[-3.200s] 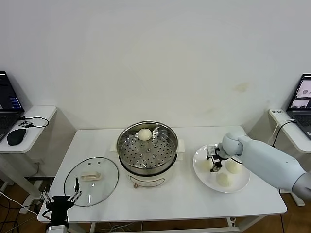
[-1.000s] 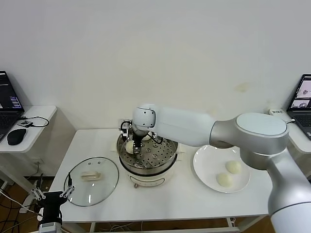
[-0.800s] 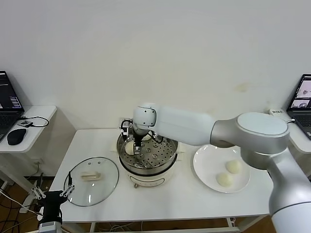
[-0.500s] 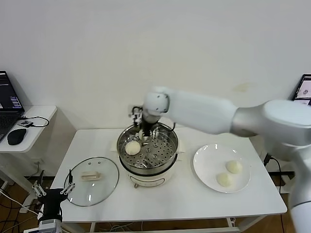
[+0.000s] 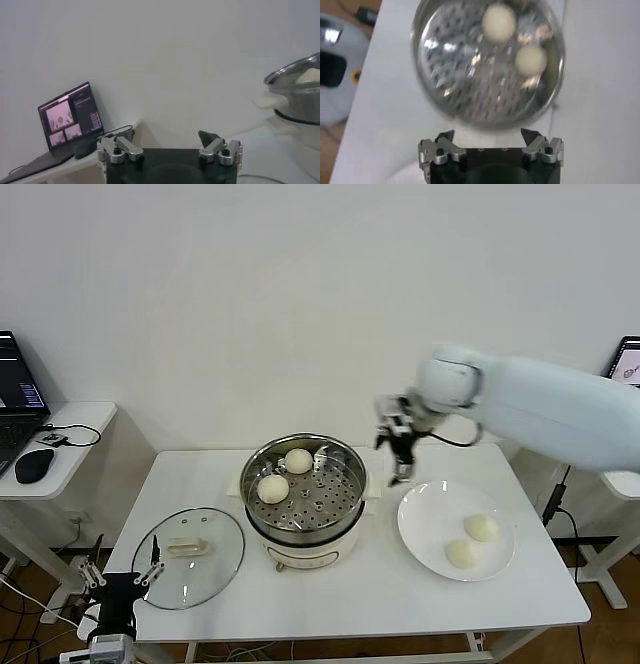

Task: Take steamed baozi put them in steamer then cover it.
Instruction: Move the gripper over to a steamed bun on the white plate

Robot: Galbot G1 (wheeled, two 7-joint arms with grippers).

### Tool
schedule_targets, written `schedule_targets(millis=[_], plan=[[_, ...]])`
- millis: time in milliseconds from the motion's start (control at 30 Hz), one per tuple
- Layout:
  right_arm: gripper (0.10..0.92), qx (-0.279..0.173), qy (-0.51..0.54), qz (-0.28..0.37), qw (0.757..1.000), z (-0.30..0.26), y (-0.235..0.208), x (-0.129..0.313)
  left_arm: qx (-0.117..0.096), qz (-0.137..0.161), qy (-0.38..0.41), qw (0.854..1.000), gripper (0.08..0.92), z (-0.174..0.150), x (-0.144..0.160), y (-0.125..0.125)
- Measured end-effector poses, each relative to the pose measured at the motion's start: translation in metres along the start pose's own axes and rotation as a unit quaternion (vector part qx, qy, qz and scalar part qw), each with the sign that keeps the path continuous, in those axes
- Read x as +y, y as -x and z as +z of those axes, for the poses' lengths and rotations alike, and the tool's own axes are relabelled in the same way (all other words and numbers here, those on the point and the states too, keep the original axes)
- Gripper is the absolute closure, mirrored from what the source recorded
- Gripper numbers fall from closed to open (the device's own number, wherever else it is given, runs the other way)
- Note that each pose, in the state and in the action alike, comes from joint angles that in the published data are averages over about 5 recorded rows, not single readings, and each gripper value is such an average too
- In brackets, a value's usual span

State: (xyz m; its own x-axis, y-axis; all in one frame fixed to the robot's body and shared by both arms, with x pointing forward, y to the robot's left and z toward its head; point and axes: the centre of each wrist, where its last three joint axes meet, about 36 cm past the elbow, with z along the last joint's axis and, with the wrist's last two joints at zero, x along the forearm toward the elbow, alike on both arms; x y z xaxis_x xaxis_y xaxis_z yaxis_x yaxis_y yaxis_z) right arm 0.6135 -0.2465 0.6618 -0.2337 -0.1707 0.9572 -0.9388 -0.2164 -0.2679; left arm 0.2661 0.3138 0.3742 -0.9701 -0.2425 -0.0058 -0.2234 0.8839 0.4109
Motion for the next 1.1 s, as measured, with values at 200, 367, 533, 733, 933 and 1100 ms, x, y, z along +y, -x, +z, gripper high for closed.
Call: schedule_targets(millis=[200,367,533,733,933,1100], plan=[[0.200,0.027,0.010,-0.006,1.000,0.054,0.017,0.041,0.004,0.003,0.000,1.000,0.177,0.001,-0.004,-0.003],[0.200,0.041,0.017,-0.014,0.999,0.084,0.039,0.071,0.007,0.003,0.000,1.000,0.177,0.002,-0.005,-0.004],[0.199,0.048,0.022,-0.022,0.998,0.102,0.065,0.096,0.011,0.000,0.003,1.000,0.177,0.005,-0.004,-0.005],[0.200,0.057,0.028,-0.031,0.998,0.117,0.095,0.116,0.015,-0.003,0.003,1.000,0.177,0.006,-0.003,-0.007],[0.199,0.062,0.033,-0.038,0.997,0.125,0.120,0.128,0.017,-0.009,0.005,1.000,0.177,0.007,0.000,-0.007],[0.200,0.063,0.038,-0.040,0.996,0.128,0.138,0.132,0.019,-0.011,0.005,1.000,0.177,0.009,0.001,-0.007]])
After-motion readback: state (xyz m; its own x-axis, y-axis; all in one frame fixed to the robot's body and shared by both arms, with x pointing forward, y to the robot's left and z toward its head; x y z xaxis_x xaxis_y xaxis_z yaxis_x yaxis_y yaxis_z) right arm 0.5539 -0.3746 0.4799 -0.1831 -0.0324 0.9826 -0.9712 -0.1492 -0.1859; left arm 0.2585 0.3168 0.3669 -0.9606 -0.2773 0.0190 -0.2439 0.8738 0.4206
